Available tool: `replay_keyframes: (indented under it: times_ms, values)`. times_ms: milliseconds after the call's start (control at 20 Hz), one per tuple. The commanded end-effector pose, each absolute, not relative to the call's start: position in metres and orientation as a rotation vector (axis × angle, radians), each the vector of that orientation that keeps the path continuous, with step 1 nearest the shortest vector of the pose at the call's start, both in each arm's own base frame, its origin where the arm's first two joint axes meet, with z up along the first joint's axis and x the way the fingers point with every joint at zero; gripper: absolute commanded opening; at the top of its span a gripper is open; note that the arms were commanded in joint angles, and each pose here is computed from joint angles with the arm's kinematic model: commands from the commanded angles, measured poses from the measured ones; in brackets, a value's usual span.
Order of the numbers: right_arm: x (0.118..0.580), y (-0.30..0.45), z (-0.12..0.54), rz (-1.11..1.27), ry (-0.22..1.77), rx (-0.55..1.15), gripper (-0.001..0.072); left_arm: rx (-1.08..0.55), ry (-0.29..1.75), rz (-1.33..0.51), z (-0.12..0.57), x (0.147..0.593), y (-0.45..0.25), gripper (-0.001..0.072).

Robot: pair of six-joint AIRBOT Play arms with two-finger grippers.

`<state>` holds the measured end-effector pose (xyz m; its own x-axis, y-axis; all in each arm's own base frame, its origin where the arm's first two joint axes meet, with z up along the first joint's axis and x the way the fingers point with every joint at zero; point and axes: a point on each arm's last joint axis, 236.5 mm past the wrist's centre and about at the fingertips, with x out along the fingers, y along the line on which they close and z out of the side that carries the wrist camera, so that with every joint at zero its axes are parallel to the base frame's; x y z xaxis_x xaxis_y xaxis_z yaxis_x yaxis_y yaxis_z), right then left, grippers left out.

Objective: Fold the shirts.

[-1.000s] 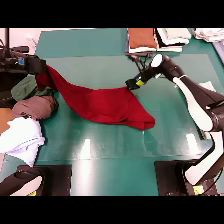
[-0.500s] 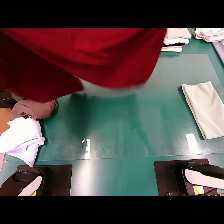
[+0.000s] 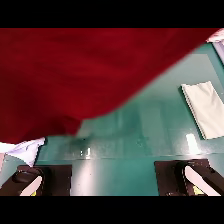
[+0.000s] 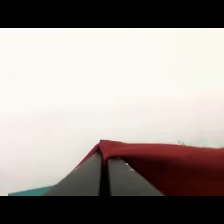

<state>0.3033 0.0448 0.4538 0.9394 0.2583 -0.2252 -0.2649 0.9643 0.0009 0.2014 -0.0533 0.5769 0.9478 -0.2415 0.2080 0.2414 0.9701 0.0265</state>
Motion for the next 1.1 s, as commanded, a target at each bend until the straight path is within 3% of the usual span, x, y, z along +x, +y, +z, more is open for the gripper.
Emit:
replay_keyframes:
  times_ms: [0, 300, 500, 700, 750, 800, 850, 1050]
  values:
    - [0.306, 0.026, 0.432, 0.216, 0.313, -0.004, 0.0020, 0.016, 0.014, -0.249, 0.512, 0.266, -0.064, 0.0025]
    - [0.399, 0.044, 0.284, 0.365, 0.803, 0.082, 0.0019, 0.043, 0.641, -0.246, 0.266, 0.443, -0.094, 0.0025]
    - [0.458, 0.027, 0.156, 0.281, 1.112, 0.082, 0.0020, 0.043, 0.746, -0.232, 0.156, 0.528, -0.107, 0.0025]
    - [0.486, 0.028, 0.092, 0.286, 1.210, 0.122, 0.0034, 0.034, 0.789, -0.230, 0.110, 0.551, -0.111, 0.0027]
    - [0.490, 0.028, 0.086, 0.286, 1.212, 0.128, 0.0220, 0.036, 0.786, -0.230, 0.112, 0.551, -0.111, 0.0115]
    - [0.494, 0.023, 0.084, 0.274, 1.203, 0.135, 0.0436, 0.039, 0.780, -0.226, 0.117, 0.551, -0.109, 0.0429]
    - [0.497, 0.020, 0.085, 0.267, 1.191, 0.140, 0.0444, 0.039, 0.787, -0.222, 0.123, 0.549, -0.105, 0.0531]
    - [0.477, -0.004, 0.112, 0.241, 1.178, 0.141, 0.0438, 0.021, 0.948, -0.160, 0.129, 0.506, -0.058, 0.0531]
